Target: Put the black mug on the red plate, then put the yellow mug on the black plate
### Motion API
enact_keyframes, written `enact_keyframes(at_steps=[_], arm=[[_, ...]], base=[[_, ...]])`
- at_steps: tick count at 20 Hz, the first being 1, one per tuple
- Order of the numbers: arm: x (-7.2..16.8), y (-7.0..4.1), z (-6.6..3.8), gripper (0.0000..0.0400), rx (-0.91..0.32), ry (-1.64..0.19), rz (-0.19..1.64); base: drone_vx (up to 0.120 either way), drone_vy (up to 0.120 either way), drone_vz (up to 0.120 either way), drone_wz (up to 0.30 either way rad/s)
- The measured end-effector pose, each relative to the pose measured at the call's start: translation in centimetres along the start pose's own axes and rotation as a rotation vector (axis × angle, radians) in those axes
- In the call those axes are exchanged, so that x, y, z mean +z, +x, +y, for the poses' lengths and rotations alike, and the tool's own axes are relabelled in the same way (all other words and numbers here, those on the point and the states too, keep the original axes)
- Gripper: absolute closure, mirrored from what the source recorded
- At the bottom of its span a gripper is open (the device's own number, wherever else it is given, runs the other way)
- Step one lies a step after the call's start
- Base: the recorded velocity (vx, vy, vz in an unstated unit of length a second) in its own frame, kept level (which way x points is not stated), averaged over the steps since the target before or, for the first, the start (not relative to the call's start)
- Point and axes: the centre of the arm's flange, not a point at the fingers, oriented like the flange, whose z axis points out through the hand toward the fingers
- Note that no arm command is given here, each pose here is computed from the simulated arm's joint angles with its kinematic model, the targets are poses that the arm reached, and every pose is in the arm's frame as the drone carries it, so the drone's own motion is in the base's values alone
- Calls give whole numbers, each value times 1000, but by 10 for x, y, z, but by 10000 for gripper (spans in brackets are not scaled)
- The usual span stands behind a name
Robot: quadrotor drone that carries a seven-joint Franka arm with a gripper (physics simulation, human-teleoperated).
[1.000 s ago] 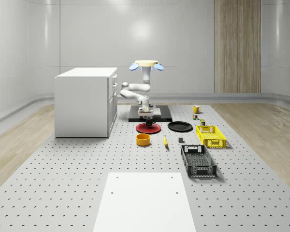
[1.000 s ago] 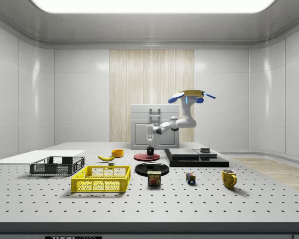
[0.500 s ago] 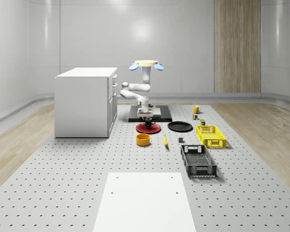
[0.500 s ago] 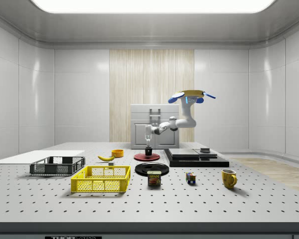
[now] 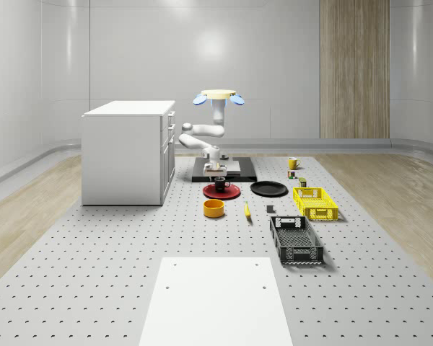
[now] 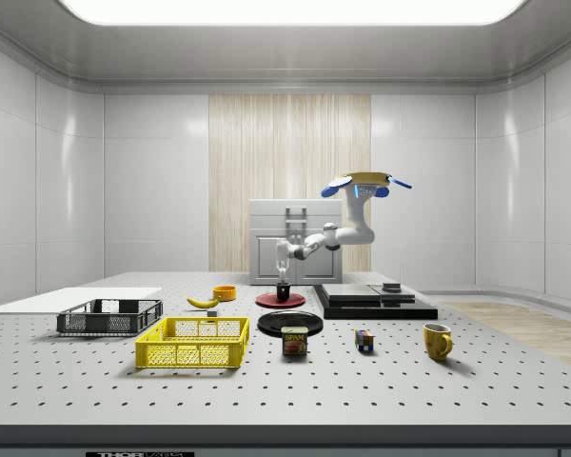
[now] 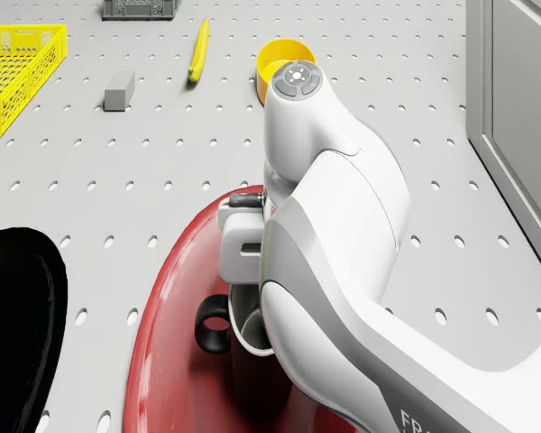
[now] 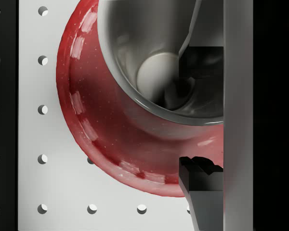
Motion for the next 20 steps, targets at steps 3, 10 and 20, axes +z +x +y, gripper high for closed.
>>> enact_keyframes(at_steps=[3, 10, 20], arm=[[-7, 1, 0, 55, 0, 0, 0], [-28, 1, 1, 10, 0, 0, 0], [-35, 1, 1, 1, 0, 0, 0]], base=[[0, 0, 0, 0], [0, 0, 97, 0], [-88, 120, 80, 0]])
